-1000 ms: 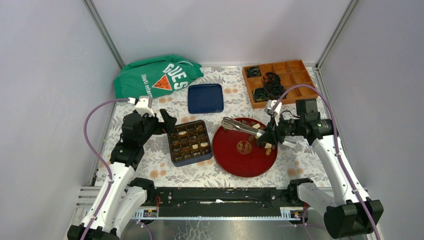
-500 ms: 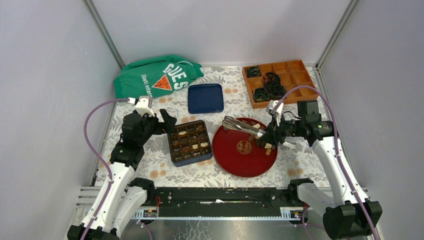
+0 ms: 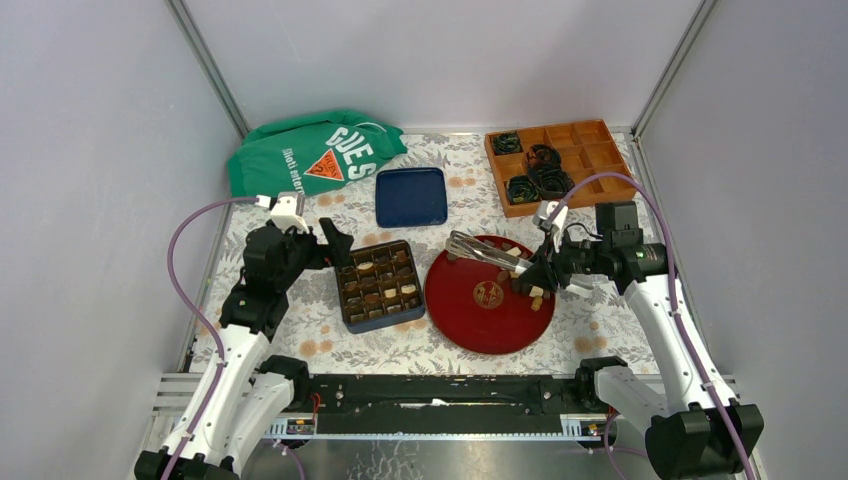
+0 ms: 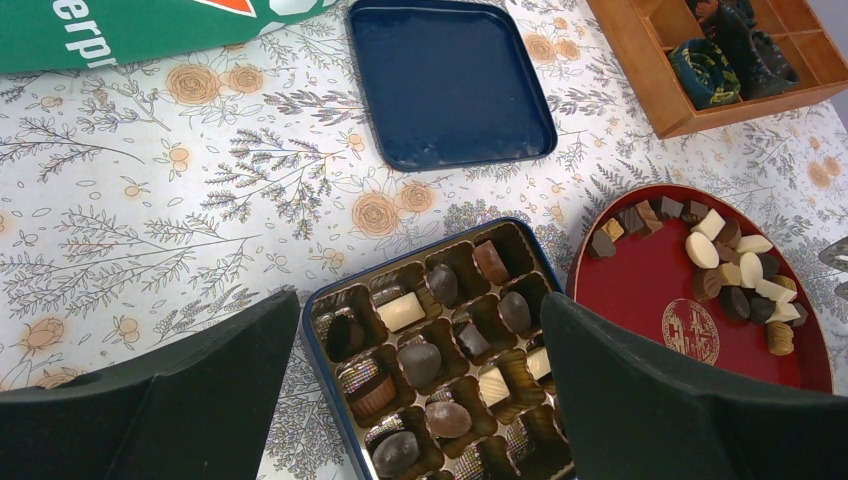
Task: Pack the chocolate
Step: Adjust the fake chocolate on the plate.
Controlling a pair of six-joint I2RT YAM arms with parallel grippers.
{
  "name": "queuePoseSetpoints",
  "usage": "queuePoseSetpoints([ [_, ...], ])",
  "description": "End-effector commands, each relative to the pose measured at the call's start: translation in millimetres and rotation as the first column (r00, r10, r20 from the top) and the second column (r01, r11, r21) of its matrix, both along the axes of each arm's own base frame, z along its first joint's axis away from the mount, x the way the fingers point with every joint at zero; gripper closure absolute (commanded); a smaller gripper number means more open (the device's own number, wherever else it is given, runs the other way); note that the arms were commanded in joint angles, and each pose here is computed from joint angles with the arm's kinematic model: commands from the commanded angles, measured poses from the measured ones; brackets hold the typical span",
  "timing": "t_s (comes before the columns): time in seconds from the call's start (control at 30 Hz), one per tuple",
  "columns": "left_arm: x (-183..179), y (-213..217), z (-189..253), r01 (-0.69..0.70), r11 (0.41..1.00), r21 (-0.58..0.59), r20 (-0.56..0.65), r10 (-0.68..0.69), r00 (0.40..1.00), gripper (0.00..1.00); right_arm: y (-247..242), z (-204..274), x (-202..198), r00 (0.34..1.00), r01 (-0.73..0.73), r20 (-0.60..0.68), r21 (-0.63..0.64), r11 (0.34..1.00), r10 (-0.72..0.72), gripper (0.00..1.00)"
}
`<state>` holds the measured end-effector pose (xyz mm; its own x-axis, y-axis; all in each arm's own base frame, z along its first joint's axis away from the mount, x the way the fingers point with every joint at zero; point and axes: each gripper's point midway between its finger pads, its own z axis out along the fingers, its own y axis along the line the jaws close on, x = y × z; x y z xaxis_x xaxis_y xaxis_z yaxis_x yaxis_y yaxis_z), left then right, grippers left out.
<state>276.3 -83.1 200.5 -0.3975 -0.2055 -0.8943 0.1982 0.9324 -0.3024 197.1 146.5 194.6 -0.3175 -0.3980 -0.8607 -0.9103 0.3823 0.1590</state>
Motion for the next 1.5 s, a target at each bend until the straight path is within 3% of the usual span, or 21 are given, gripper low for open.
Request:
queuePoseSetpoints([
  [0.0,2.3,1.5,20.6,-0.003,1.0,0.005,0.056,0.003,0.998,0.01,-2.0,10.3,7.9,0.998,0.025,0.062,0.006,1.0,-0.025,0.6],
  [0.27,2.0,1.5,21.8,-0.003,1.0,0.004,0.061,0.003,0.998,0.01,-23.5,-7.7,26.2,0.989,0.136,0.071,-0.124,0.983,-0.128,0.6],
  [0.6,2.3,0.5,21.0,0.001,1.0,0.002,0.058,-0.002,0.998,0.01,-61.6,-45.5,42.0,0.961,0.244,-0.036,-0.366,0.898,-0.276,0.62],
  [1.47,2.5,1.4,20.2,-0.003,1.0,0.005,0.055,0.002,0.999,0.01,-36.1,-69.7,65.4,0.953,0.203,-0.098,-0.493,0.846,-0.286,0.57],
])
